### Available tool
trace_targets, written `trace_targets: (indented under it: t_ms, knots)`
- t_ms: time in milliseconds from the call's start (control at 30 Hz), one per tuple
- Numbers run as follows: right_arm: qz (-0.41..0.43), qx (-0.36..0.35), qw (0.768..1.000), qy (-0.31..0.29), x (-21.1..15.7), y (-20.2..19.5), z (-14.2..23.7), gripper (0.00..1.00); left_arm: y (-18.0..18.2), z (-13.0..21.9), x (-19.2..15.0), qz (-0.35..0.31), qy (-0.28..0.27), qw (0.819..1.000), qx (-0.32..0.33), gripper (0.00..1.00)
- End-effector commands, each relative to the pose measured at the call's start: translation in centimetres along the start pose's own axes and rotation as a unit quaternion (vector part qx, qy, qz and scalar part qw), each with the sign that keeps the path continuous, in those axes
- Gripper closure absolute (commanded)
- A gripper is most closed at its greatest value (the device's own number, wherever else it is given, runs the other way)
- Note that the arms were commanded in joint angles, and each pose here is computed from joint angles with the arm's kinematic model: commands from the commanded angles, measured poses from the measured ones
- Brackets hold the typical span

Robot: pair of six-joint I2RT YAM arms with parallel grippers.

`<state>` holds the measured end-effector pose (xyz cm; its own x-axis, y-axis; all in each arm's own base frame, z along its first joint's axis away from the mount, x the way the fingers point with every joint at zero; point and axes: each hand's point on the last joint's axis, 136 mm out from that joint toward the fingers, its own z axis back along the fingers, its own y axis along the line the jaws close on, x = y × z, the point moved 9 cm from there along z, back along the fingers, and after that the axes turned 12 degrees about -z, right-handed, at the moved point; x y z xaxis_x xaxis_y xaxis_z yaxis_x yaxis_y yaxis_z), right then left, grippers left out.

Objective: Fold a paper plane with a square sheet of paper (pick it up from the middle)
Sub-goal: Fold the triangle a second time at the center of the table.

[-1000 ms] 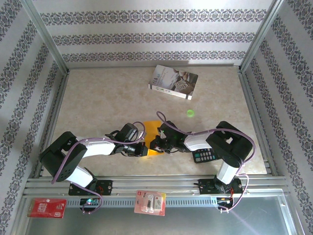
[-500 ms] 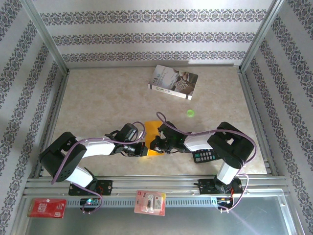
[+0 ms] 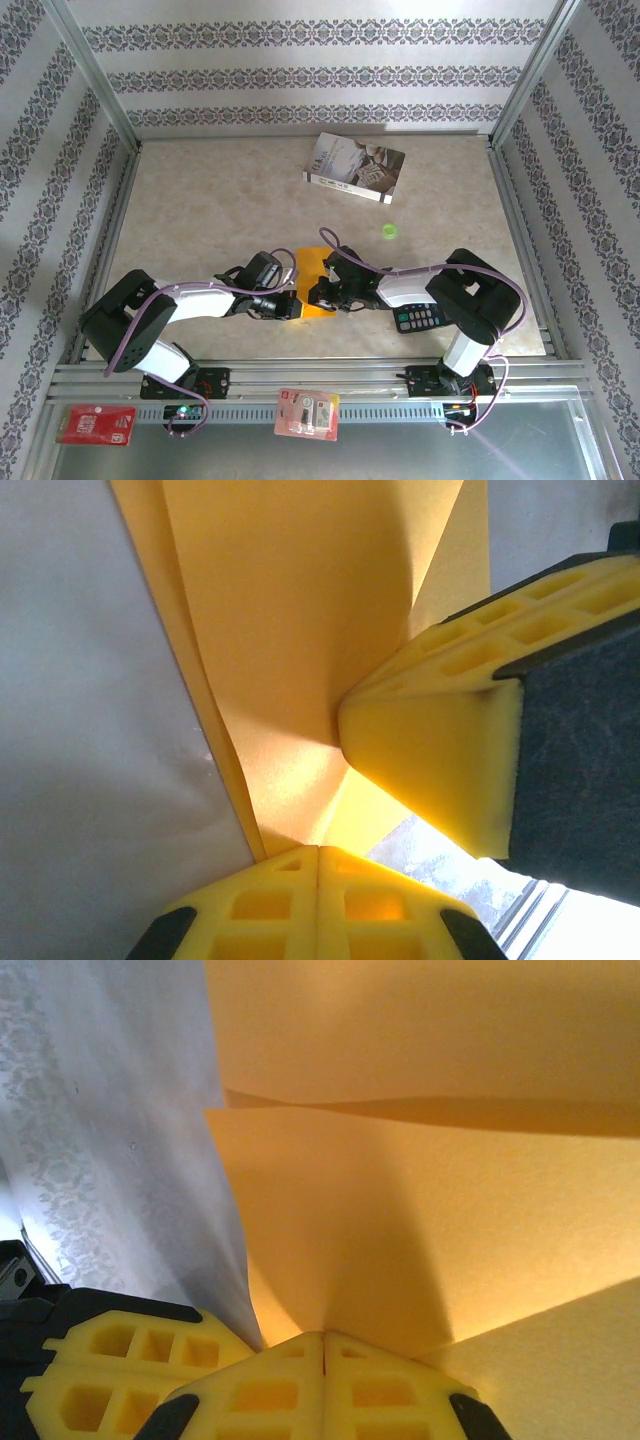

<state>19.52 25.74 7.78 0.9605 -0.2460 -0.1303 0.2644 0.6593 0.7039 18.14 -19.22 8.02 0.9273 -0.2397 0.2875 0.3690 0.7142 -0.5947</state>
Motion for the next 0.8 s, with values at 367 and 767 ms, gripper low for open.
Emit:
trace_targets:
  t_ms: [367,767]
  knots:
    - [-0.010,0.016,1.000,0.019,-0.8,0.1,-0.3,0.98,4.2,-0.2,-5.2,0.066,0.104,0.984,0.125,1.00]
    - [-0.023,-0.011,0.999,0.029,-1.5,-0.9,-0.7,0.98,4.2,-0.2,-5.2,0.065,0.104,0.984,0.128,1.00]
